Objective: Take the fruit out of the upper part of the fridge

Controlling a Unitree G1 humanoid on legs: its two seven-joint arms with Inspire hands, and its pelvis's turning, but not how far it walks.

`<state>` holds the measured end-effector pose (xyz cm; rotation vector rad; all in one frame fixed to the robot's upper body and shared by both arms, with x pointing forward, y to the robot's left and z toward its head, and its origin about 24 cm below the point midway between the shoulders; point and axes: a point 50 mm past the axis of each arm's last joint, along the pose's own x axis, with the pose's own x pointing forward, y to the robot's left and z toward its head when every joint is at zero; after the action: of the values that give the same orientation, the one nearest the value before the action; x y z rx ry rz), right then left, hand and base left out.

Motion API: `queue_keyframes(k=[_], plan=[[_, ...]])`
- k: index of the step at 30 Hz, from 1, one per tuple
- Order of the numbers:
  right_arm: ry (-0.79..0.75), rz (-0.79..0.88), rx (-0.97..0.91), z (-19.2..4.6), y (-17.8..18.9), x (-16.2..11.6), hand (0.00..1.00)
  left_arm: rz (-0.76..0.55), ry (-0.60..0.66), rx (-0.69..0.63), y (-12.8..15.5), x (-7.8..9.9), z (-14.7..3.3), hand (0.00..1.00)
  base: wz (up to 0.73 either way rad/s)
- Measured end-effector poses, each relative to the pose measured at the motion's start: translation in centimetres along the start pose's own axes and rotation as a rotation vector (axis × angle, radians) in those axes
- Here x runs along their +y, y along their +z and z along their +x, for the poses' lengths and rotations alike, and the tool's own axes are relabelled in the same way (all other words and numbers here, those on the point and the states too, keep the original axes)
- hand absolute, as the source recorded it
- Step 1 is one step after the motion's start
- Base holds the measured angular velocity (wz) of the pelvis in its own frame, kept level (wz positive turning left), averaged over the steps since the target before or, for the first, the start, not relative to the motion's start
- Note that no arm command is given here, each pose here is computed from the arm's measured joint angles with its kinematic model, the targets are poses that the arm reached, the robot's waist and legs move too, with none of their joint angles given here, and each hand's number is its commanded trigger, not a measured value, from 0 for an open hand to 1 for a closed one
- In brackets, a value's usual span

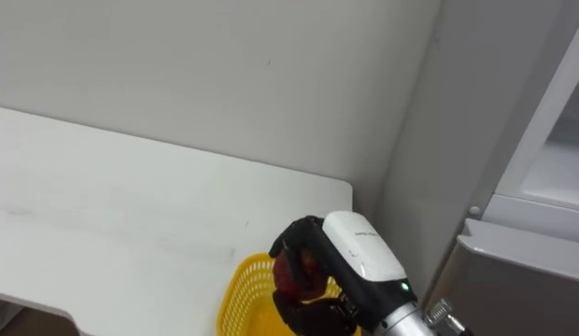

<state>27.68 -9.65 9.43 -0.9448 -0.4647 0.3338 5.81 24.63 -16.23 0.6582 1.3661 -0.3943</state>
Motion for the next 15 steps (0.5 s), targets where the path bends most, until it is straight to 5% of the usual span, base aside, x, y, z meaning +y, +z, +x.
queue_keyframes(k=[4,5,6,7,15], plan=[[0.045,-0.004,0.072,-0.4,-1.6,1.1,0.98,0.001,0.003,-0.003,0.1,0.0,0.0,0.0,0.0],[0.057,-0.004,0.089,-0.5,-2.0,1.4,0.51,0.001,0.003,-0.003,0.1,0.0,0.0,0.0,0.0],[0.061,-0.003,0.097,-0.5,-2.2,1.5,0.14,0.001,0.003,-0.003,0.2,0.0,0.0,0.0,0.0],[0.062,-0.002,0.098,-0.5,-2.2,1.5,0.0,0.002,0.003,-0.003,0.2,-0.1,0.0,0.0,0.0],[0.079,0.011,0.126,-0.6,-2.8,1.9,0.0,0.019,0.011,-0.028,0.9,0.0,0.0,0.0,0.0]])
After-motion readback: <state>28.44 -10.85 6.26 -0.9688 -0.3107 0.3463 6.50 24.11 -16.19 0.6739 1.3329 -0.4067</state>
